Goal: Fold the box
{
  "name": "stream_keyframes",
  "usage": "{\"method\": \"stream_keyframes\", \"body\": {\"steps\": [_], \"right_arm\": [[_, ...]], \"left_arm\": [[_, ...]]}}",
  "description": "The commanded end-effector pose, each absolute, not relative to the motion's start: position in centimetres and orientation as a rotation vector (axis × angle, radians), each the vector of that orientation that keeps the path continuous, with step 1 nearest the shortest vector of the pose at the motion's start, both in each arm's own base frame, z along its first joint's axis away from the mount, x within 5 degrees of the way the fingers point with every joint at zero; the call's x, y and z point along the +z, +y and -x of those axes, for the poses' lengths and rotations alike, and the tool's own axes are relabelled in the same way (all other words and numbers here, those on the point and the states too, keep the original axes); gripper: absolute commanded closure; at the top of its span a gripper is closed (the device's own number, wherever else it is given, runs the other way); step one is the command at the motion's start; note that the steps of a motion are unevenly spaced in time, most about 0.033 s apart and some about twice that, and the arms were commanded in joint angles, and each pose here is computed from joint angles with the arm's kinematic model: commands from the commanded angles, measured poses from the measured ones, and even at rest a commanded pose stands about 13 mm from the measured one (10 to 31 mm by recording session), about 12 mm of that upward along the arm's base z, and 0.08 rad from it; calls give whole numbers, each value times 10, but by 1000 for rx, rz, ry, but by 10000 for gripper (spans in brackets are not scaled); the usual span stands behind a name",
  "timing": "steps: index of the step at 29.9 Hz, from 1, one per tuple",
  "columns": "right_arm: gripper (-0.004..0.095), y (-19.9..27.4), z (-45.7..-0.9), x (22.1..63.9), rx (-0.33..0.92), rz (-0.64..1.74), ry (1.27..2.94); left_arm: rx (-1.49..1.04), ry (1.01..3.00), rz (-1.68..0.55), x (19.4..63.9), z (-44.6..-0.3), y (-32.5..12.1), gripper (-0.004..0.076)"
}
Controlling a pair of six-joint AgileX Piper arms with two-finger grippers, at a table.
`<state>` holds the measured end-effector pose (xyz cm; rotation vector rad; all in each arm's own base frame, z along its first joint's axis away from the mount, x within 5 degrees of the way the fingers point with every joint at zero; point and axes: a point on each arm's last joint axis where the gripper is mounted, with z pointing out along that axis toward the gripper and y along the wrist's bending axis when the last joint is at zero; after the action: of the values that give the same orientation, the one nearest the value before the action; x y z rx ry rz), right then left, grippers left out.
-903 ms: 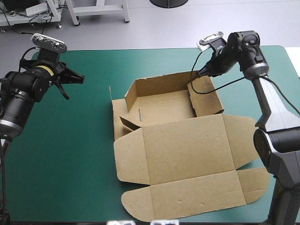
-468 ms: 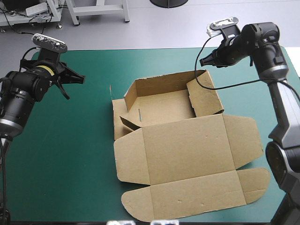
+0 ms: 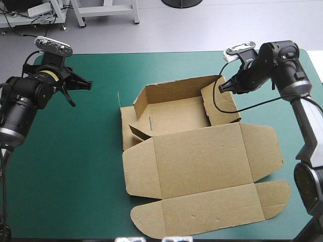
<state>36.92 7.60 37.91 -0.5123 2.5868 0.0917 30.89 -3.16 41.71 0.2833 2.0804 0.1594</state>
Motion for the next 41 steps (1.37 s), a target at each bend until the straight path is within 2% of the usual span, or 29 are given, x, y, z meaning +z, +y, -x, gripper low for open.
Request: {"method": "stream_keyframes", "body": {"steps": [1, 24, 35, 37, 41], "right_arm": [[642, 75, -369, 385, 91, 533, 2568], [651, 81, -418, 302, 106, 603, 2730], [663, 85, -434, 295, 126, 517, 2641], [704, 84, -434, 291, 122, 522, 2658], [931, 85, -435, 288, 127, 504, 2669]], "left_arm": [[151, 1968, -264, 440, -301, -30, 729], [126, 1973, -254, 440, -301, -31, 729], [126, 1971, -254, 440, -301, -31, 729], [126, 1971, -254, 440, -301, -31, 729], [126, 1971, -254, 440, -301, -31, 729]]}}
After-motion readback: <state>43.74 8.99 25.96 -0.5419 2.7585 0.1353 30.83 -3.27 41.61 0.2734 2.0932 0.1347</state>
